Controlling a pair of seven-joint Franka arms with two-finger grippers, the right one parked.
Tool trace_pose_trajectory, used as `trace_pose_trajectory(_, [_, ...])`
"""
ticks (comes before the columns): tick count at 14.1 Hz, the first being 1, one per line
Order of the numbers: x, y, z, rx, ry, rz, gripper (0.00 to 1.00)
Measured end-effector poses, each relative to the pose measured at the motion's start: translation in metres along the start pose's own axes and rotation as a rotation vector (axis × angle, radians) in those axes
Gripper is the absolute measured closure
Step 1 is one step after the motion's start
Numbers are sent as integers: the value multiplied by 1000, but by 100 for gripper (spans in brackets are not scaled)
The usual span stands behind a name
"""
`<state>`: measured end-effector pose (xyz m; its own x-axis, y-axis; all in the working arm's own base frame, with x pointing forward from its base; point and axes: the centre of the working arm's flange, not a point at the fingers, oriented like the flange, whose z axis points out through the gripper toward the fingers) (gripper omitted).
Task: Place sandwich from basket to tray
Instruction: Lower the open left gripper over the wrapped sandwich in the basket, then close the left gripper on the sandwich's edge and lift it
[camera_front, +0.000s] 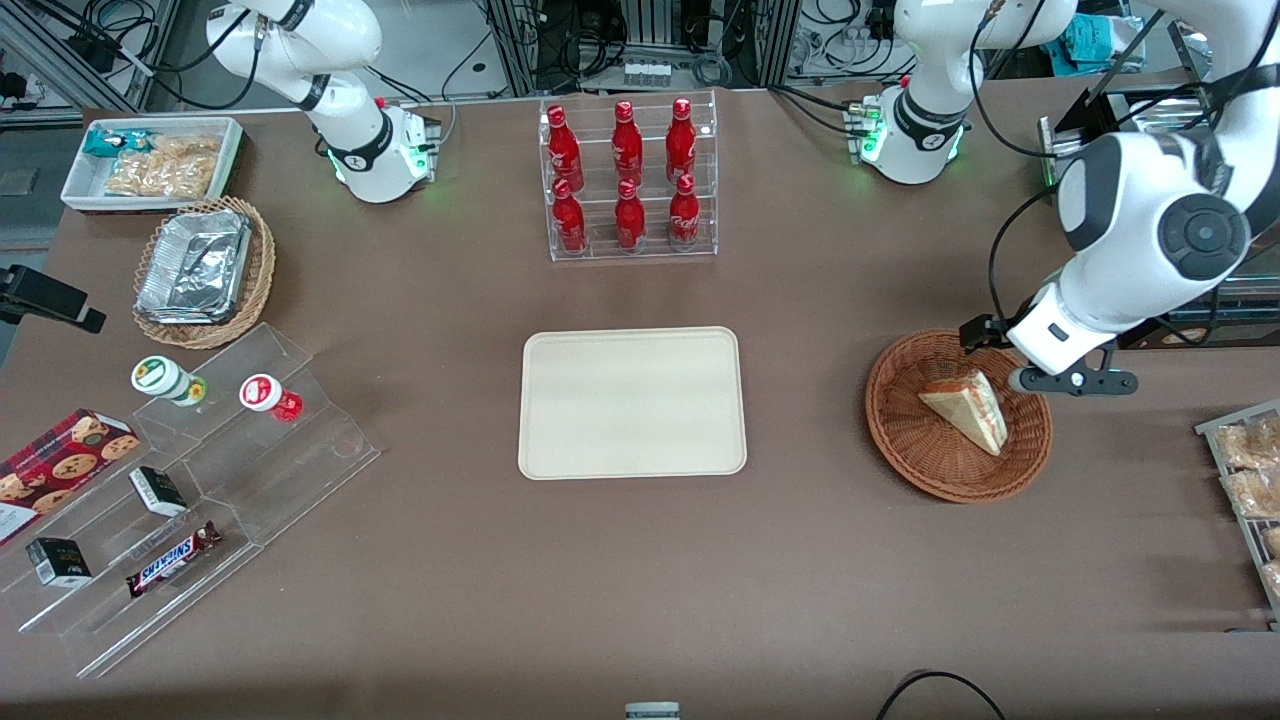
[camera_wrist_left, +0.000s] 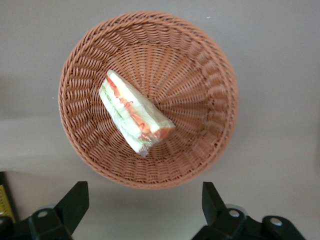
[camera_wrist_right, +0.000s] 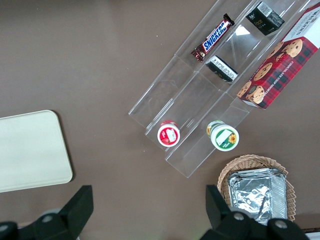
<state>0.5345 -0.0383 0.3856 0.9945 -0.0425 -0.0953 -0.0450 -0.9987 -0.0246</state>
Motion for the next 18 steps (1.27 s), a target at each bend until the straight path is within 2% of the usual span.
trace_pose_trajectory(2, [-5,-6,23,-4,29,-90,0])
trace_pose_trajectory(5, [-9,-7,34,-9,37,-296,0])
trace_pose_trajectory(7, [-7,-6,36,-17,57,-432,0])
trace_pose_trajectory(10, [-7,-6,48,-21,44,-592,0])
trace_pose_trajectory(12, [-4,-6,55,-32,57,-742,0])
trace_pose_trajectory(14, [1,-5,66,-39,64,-821,0])
trace_pose_trajectory(18, [7,-14,94,-39,44,-883,0])
